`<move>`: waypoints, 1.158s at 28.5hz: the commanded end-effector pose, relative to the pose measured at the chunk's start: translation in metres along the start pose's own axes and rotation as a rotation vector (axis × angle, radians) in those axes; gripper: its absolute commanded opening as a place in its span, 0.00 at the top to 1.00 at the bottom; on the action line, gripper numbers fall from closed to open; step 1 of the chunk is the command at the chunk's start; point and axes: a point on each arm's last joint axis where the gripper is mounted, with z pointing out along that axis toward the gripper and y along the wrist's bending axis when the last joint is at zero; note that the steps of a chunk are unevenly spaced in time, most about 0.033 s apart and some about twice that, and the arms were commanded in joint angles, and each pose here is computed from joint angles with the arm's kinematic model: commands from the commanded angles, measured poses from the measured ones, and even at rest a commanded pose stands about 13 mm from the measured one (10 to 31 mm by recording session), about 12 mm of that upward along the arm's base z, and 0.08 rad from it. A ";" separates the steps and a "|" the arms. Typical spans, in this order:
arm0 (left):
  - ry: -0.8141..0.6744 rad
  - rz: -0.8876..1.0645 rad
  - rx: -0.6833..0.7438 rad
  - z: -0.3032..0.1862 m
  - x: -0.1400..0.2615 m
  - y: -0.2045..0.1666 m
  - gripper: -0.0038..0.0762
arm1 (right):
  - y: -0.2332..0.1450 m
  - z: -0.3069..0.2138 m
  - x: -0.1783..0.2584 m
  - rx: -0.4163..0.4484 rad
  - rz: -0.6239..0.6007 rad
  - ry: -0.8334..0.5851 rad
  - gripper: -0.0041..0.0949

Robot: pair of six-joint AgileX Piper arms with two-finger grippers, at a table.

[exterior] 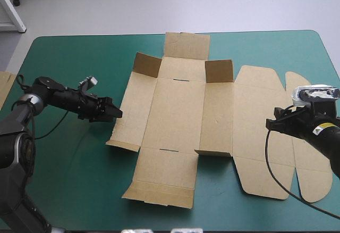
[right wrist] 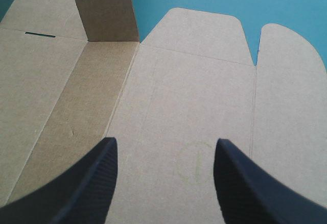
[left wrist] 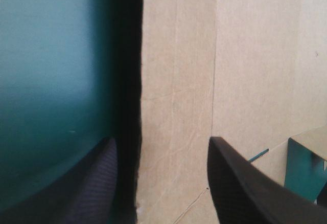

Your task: Fold the box

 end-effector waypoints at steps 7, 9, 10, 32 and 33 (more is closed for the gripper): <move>0.118 0.014 0.109 0.017 0.011 -0.023 0.46 | 0.000 -0.008 -0.016 0.004 0.000 -0.099 0.42; 0.119 0.008 0.135 0.021 0.015 -0.023 0.46 | 0.000 -0.008 -0.016 0.004 0.000 -0.099 0.42; 0.122 0.002 0.142 0.022 0.017 -0.022 0.46 | 0.000 -0.008 -0.016 0.004 0.000 -0.099 0.42; 0.102 0.104 0.181 0.030 0.018 -0.045 0.96 | 0.000 -0.008 -0.017 0.008 -0.003 -0.112 0.42; 0.098 0.128 0.174 0.028 0.017 -0.050 0.96 | 0.000 -0.008 -0.017 0.008 -0.003 -0.112 0.42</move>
